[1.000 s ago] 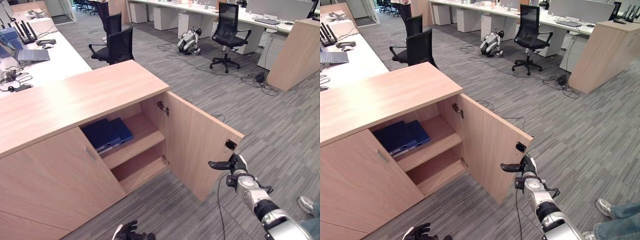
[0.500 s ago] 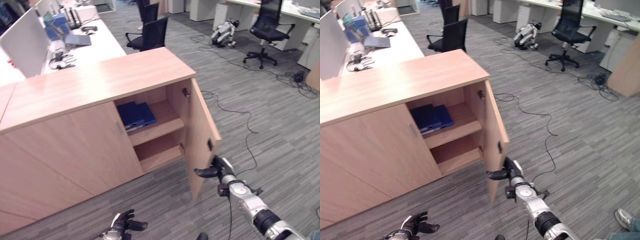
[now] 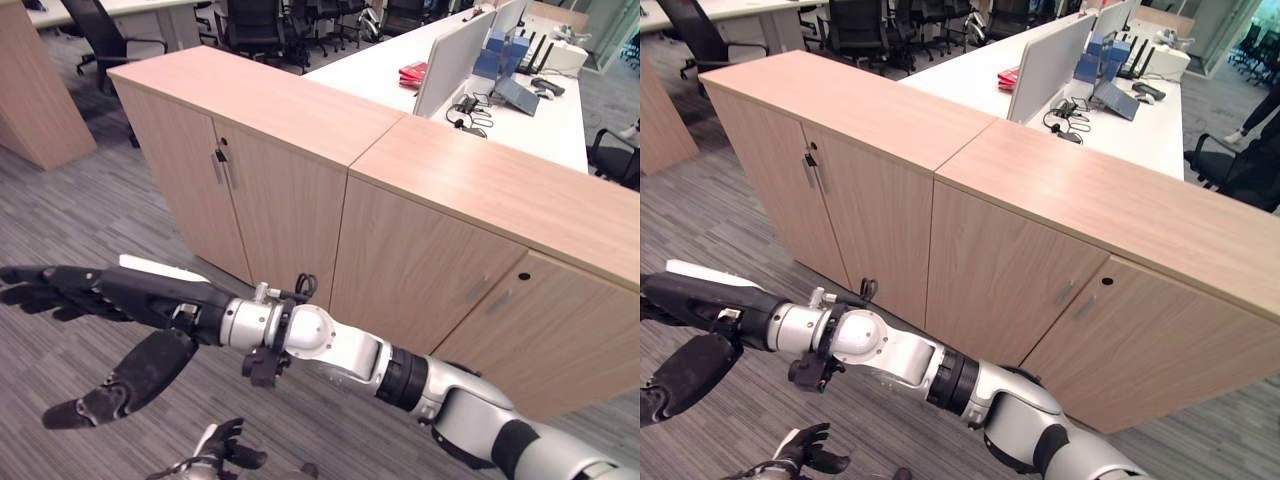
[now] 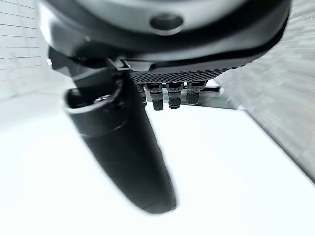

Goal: Put the empty folder in the office cabinet

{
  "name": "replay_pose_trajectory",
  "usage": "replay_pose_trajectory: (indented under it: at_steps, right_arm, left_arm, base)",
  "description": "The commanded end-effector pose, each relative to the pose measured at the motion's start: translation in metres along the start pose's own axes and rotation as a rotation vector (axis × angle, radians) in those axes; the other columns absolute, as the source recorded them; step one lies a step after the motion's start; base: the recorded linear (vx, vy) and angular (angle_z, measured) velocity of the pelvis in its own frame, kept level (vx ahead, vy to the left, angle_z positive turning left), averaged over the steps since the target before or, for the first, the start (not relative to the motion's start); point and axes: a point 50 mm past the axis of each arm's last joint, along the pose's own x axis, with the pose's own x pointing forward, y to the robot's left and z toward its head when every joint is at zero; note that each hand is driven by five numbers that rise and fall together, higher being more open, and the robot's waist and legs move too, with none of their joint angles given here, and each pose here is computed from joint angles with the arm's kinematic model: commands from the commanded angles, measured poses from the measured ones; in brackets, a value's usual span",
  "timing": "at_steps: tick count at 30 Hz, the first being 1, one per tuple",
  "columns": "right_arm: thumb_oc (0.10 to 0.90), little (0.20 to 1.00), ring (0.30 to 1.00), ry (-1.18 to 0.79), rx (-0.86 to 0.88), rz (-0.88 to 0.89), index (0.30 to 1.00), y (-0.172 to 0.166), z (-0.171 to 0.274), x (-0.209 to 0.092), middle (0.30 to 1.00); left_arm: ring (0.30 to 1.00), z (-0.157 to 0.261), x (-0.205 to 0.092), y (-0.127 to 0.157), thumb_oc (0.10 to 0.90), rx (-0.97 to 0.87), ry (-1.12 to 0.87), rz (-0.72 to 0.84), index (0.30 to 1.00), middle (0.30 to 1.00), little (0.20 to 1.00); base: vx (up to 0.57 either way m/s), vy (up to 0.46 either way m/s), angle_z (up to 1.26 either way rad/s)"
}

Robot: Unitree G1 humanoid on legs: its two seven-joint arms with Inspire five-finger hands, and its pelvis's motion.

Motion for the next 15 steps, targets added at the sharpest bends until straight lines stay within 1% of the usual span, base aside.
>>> replay_pose_trajectory:
  at_steps: [1, 2, 3, 4, 5, 6, 7, 8, 9, 10, 11, 13, 14, 15]
  right_arm:
    - [0.8, 0.9, 0.9, 0.137, -0.096, -0.321, 0.9, -0.075, -0.019, -0.064, 0.9]
    - [0.8, 0.9, 0.9, 0.27, -0.035, -0.453, 0.9, -0.082, -0.056, -0.106, 0.9]
    - [0.8, 0.9, 0.9, 0.271, -0.034, -0.453, 0.9, -0.082, -0.056, -0.106, 0.9]
    - [0.8, 0.9, 0.9, 0.363, -0.022, -0.522, 0.9, -0.083, -0.076, -0.131, 0.9]
    - [0.8, 0.9, 0.9, 0.588, -0.012, -0.651, 0.9, -0.074, -0.118, -0.191, 0.9]
    - [0.8, 0.9, 0.9, 0.588, -0.012, -0.652, 0.9, -0.074, -0.118, -0.191, 0.9]
    - [0.8, 0.9, 0.9, 0.791, 0.054, -0.782, 0.9, -0.055, -0.151, -0.247, 0.9]
    - [0.8, 0.9, 0.9, 0.861, 0.088, -0.836, 0.9, -0.046, -0.161, -0.266, 0.9]
    - [0.8, 0.9, 0.9, 0.861, 0.088, -0.836, 0.9, -0.046, -0.161, -0.266, 0.9]
    - [0.8, 0.9, 0.9, 0.969, 0.169, -0.931, 0.9, -0.028, -0.177, -0.296, 0.9]
    - [0.8, 0.9, 0.9, 1.104, 0.277, -1.055, 0.9, 0.0, -0.194, -0.331, 0.9]
    - [0.8, 0.9, 0.9, 1.216, 0.407, -1.188, 0.9, 0.029, -0.203, -0.362, 0.9]
    - [0.8, 0.9, 0.9, 1.215, 0.407, -1.188, 0.9, 0.029, -0.203, -0.362, 0.9]
    - [0.8, 0.9, 0.9, 1.273, 0.5, -1.297, 0.9, 0.049, -0.206, -0.381, 0.9]
  left_arm:
    - [0.9, 0.036, 0.007, -0.012, 0.8, 0.072, -0.114, -0.067, 0.9, 0.9, 0.9]
    - [0.9, 0.027, 0.006, -0.013, 0.8, 0.077, -0.091, -0.082, 0.9, 0.9, 0.9]
    - [0.9, 0.027, 0.006, -0.014, 0.8, 0.077, -0.09, -0.083, 0.9, 0.9, 0.9]
    - [0.9, 0.025, 0.005, -0.013, 0.8, 0.069, -0.084, -0.086, 0.9, 0.9, 0.9]
    - [0.9, 0.022, 0.004, -0.013, 0.8, 0.063, -0.081, -0.096, 0.9, 0.9, 0.9]
    - [0.9, 0.022, 0.004, -0.013, 0.8, 0.064, -0.081, -0.096, 0.9, 0.9, 0.9]
    - [0.9, 0.022, 0.004, -0.016, 0.8, 0.073, -0.088, -0.113, 0.9, 0.9, 0.9]
    - [0.9, 0.022, 0.004, -0.019, 0.8, 0.073, -0.087, -0.121, 0.9, 0.9, 0.9]
    - [0.9, 0.022, 0.004, -0.019, 0.8, 0.074, -0.087, -0.121, 0.9, 0.9, 0.9]
    - [0.9, 0.024, 0.004, -0.022, 0.8, 0.069, -0.088, -0.128, 0.9, 0.9, 0.9]
    - [0.9, 0.027, 0.004, -0.029, 0.8, 0.068, -0.09, -0.147, 0.9, 0.9, 0.9]
    - [0.9, 0.032, 0.005, -0.034, 0.8, 0.066, -0.092, -0.155, 0.9, 0.9, 0.9]
    - [0.9, 0.032, 0.005, -0.034, 0.8, 0.067, -0.092, -0.155, 0.9, 0.9, 0.9]
    - [0.9, 0.035, 0.006, -0.037, 0.8, 0.058, -0.094, -0.159, 0.9, 0.9, 0.9]
  base:
    - [0.07, -0.07, 0.1]
    - [0.06, -0.058, 0.07]
    - [0.04, -0.054, 0.15]
    - [0.03, -0.077, 0.09]
    - [0.03, -0.076, -0.08]
    - [0.05, -0.106, -0.22]
    - [0.03, -0.078, -0.04]
    - [0.04, -0.079, 0.01]
    - [0.03, -0.064, -0.02]
    - [0.05, -0.092, -0.17]
    - [0.06, -0.12, -0.18]
    - [0.03, -0.079, -0.08]
    - [0.03, -0.071, -0.16]
    - [0.02, -0.071, -0.17]
